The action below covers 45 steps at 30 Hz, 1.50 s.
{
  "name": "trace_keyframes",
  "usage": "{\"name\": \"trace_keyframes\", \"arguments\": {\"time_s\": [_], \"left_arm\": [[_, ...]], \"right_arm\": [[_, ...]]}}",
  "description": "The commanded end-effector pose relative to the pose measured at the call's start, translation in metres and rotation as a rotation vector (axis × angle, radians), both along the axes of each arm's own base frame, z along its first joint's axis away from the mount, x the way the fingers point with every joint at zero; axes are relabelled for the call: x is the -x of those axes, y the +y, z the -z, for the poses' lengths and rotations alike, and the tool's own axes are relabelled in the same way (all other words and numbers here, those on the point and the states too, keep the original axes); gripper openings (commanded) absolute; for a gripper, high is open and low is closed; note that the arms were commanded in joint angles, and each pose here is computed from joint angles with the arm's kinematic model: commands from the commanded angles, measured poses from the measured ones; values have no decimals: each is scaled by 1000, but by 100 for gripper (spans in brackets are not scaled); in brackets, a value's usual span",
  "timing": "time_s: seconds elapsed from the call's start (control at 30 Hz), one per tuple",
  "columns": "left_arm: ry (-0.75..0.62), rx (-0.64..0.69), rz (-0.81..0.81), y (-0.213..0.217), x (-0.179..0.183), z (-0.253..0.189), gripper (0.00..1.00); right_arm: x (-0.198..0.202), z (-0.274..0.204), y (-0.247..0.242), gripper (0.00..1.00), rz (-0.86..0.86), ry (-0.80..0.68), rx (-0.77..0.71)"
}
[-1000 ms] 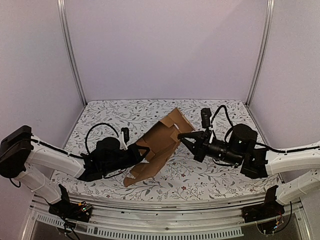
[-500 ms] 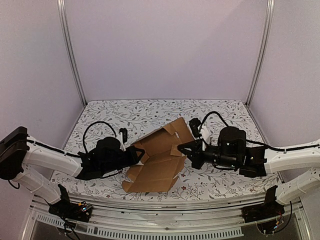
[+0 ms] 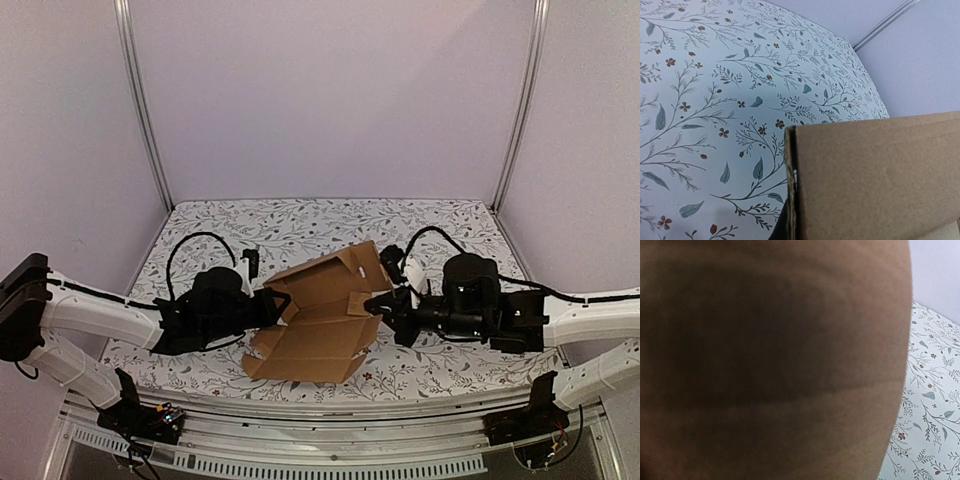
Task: Fold the paper box
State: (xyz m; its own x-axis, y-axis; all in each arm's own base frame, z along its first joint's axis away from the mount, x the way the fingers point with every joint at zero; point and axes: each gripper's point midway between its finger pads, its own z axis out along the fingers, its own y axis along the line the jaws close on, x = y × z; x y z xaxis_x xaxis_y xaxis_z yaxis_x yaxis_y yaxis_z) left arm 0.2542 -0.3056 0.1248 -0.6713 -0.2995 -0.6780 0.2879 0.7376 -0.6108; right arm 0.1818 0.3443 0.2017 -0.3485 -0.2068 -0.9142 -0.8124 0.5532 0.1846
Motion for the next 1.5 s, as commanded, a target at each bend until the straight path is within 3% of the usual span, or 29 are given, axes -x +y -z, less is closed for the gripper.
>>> {"name": "trace_keyframes", "arguments": {"time_s": [0.0,0.2,0.47,0.67,1.0,1.47], "left_arm": [[-70,45,31,-8,-3,-30,0],[-98,-27,-6,4,-6,-22,0],[-168,-119,-38,18,-11,-28,0],[-217,-169,-29,23,-12,-32,0],[-267,-160,63,17,-1,-43,0],[-279,-154,111,11,4,-46,0]], "right_arm": [[3,-13,-13,0,24,-6,28],[11,-35,-37,13,22,-30,71],[42,-40,-65,33,-105,-26,196],[47,-56,-71,41,-124,-55,189],[42,-78,-60,43,-156,-139,195],[57,-102,-10,44,-346,-113,84]]}}
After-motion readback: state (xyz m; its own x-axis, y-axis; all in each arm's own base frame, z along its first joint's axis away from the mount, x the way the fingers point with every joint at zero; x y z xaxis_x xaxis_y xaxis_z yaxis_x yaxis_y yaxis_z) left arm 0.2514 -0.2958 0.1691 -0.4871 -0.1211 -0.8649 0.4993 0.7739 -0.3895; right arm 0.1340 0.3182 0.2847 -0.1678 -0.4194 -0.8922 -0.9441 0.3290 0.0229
